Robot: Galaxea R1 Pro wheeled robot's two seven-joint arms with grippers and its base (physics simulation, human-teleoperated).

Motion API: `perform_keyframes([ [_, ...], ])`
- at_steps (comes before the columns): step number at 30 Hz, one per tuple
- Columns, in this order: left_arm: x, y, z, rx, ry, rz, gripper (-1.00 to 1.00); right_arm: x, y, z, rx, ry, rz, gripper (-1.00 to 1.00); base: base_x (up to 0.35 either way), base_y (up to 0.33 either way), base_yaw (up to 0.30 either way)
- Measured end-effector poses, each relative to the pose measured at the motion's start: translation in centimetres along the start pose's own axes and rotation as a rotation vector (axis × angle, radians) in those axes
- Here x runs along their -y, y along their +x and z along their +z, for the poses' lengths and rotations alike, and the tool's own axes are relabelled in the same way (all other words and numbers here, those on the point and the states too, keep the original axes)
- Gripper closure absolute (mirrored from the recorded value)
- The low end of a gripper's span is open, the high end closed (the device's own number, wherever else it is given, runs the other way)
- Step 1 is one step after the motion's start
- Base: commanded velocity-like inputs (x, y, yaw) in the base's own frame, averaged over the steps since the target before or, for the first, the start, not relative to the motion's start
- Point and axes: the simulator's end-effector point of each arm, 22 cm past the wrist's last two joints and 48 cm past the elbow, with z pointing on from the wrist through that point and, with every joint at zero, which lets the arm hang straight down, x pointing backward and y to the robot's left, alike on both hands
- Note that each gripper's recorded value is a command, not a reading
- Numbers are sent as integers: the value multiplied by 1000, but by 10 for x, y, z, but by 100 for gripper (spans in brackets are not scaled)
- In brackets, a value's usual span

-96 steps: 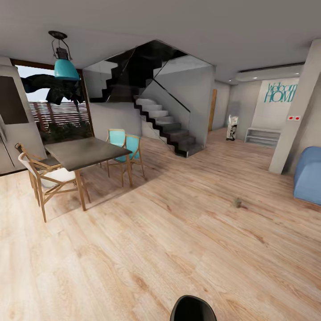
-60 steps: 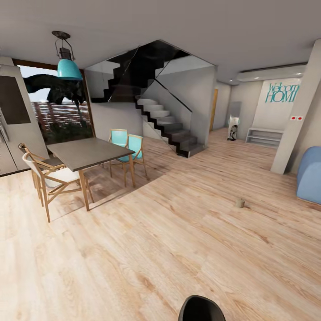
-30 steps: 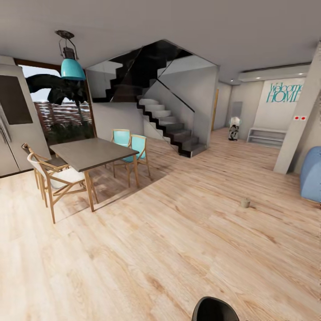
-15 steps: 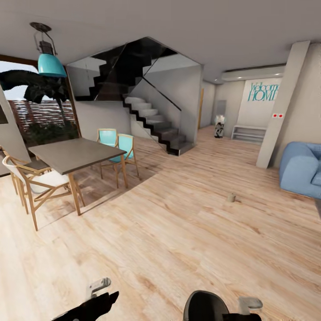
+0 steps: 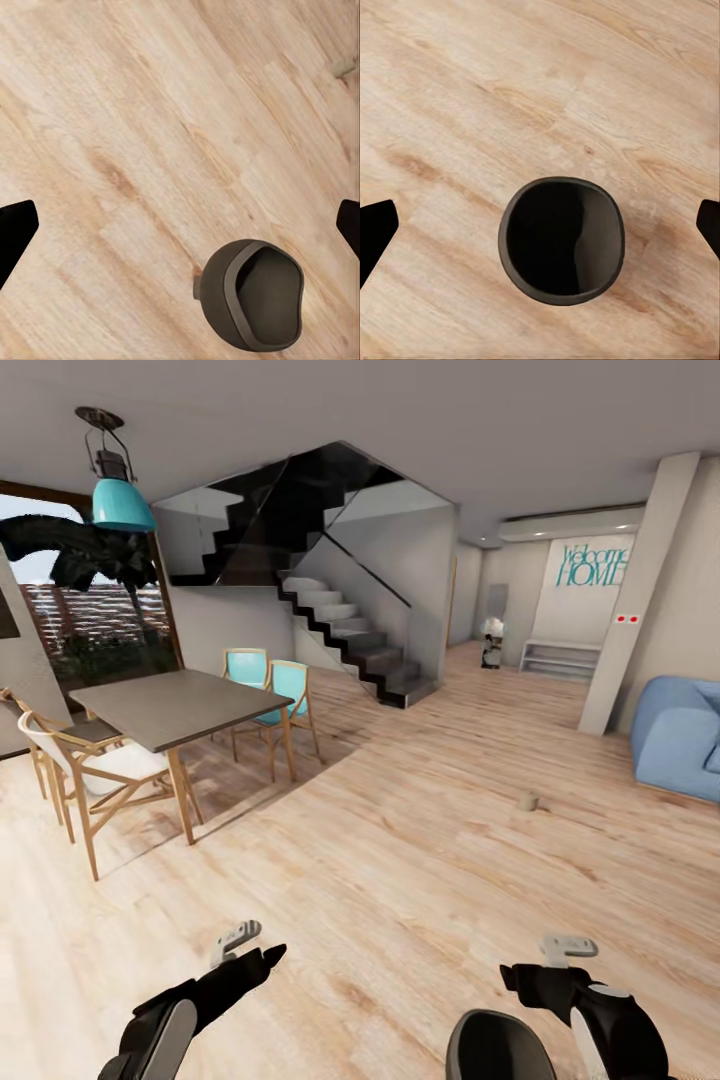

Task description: Place each of the two pumpkins and all three candles from the living room inside a cabinet in the living room (use any cabinet), then make sure every cabinet is closed, and position the cauldron so it is next to a table in the living room.

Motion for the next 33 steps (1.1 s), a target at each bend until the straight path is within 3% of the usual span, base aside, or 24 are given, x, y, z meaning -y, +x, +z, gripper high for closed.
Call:
perform_keyframes([
  [2, 5, -1, 1, 12, 10, -4, -100, 1, -2, -2, -11, 1, -1, -100, 48, 317, -126],
  [10, 45, 16, 8, 34, 77, 54, -100, 5, -4, -5, -31, 9, -2, -100, 191, 231, -213],
  [21, 39, 31, 13, 0, 69, 50, -100, 6, -2, -4, -38, 10, -2, -100, 251, 199, -256],
  [33, 37, 33, 14, -8, 64, 46, -100, 9, -3, -3, -39, 16, 3, -100, 118, 314, -258],
])
